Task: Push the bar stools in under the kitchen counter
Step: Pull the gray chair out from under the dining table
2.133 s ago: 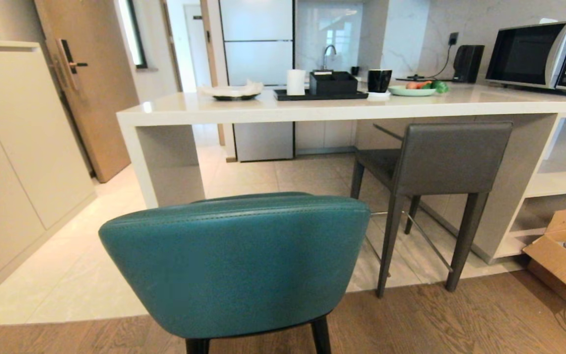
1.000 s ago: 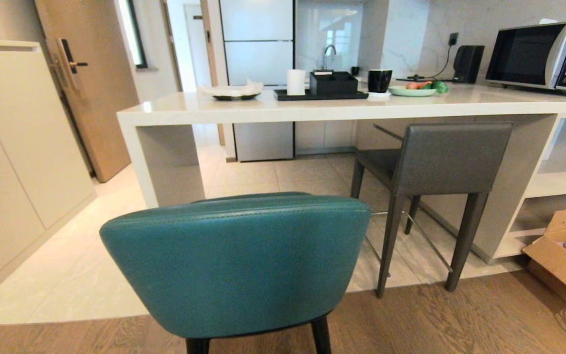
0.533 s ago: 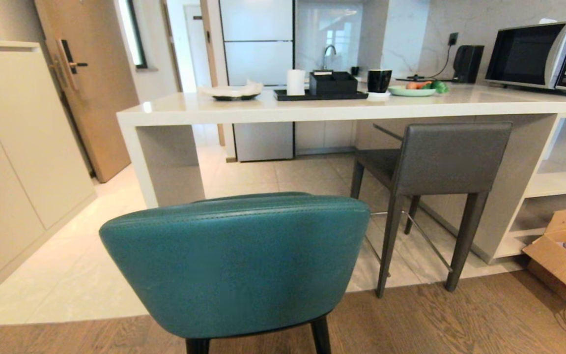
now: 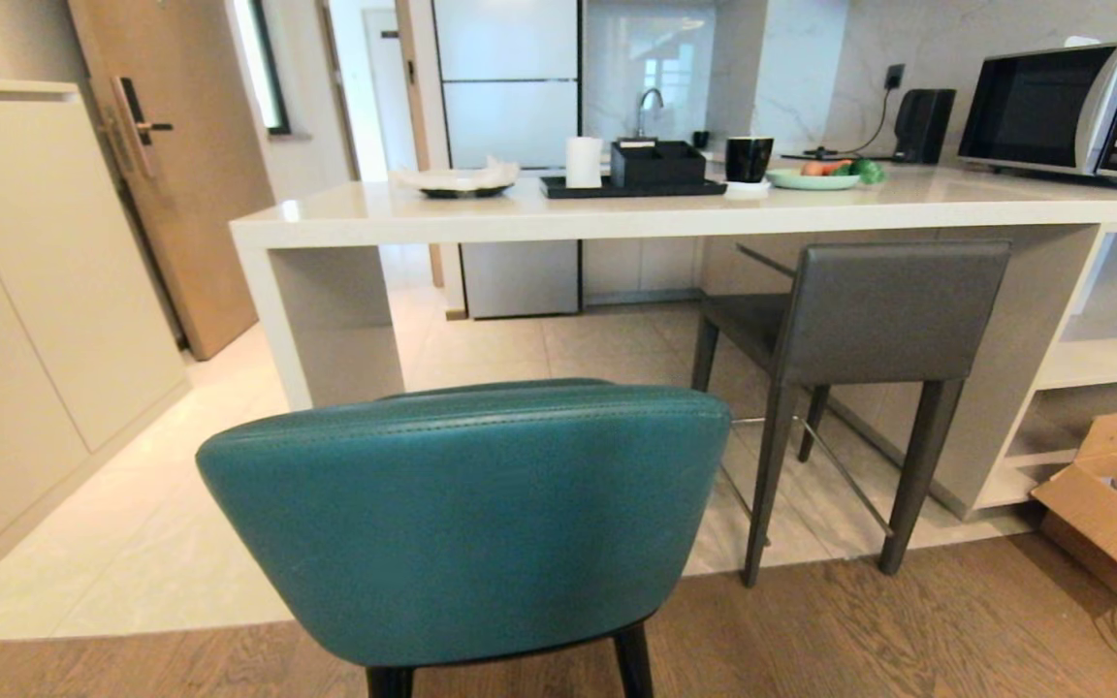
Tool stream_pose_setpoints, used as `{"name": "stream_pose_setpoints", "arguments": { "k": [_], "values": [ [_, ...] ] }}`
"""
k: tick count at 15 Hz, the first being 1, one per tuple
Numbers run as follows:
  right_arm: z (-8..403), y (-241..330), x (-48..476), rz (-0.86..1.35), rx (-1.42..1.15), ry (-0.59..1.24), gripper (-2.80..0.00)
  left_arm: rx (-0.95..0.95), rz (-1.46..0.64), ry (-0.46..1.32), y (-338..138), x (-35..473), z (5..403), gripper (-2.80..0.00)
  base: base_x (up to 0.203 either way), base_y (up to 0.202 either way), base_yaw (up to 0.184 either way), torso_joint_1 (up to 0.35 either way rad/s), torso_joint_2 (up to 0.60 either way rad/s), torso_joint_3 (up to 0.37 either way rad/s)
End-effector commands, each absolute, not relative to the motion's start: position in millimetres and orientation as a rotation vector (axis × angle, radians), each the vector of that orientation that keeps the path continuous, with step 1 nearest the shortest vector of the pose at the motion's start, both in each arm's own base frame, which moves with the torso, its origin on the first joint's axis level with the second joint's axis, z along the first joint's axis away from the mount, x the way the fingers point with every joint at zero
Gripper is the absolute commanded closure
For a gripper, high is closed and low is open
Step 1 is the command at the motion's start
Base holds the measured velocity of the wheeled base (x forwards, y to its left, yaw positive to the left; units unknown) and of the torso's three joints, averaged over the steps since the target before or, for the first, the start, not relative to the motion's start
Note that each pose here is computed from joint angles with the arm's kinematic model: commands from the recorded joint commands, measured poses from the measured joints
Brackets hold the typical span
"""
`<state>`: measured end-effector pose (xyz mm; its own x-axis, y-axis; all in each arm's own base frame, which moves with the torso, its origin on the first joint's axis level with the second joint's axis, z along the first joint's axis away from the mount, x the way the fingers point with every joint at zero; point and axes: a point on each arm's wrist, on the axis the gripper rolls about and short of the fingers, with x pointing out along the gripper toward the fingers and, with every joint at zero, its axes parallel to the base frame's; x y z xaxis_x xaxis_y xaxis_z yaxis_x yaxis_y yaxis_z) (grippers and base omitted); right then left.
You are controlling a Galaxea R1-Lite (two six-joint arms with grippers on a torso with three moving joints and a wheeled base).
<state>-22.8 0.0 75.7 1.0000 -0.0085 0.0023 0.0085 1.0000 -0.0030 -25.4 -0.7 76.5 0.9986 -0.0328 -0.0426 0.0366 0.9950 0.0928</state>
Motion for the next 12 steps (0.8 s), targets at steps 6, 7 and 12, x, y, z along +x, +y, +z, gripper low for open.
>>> {"name": "stream_pose_setpoints", "arguments": {
  "k": [6,7,12],
  "values": [
    [74.7,0.0,-22.6,-0.012,-0.018,0.003,0.0,0.047,-0.023,0.082,-0.5,-26.5,74.6,0.0,0.0,0.0,0.0,0.0,0.0,0.0],
    [74.3,0.2,-22.6,-0.005,-0.067,0.007,0.0,0.047,-0.022,0.081,-0.5,-26.5,74.6,0.0,0.0,0.0,0.0,0.0,0.0,0.0],
    [74.9,0.7,-22.8,0.021,-0.086,0.005,0.0,0.035,-0.017,0.082,-0.3,-26.5,74.6,0.0,0.0,0.0,0.0,0.0,0.0,0.0]
  ]
}}
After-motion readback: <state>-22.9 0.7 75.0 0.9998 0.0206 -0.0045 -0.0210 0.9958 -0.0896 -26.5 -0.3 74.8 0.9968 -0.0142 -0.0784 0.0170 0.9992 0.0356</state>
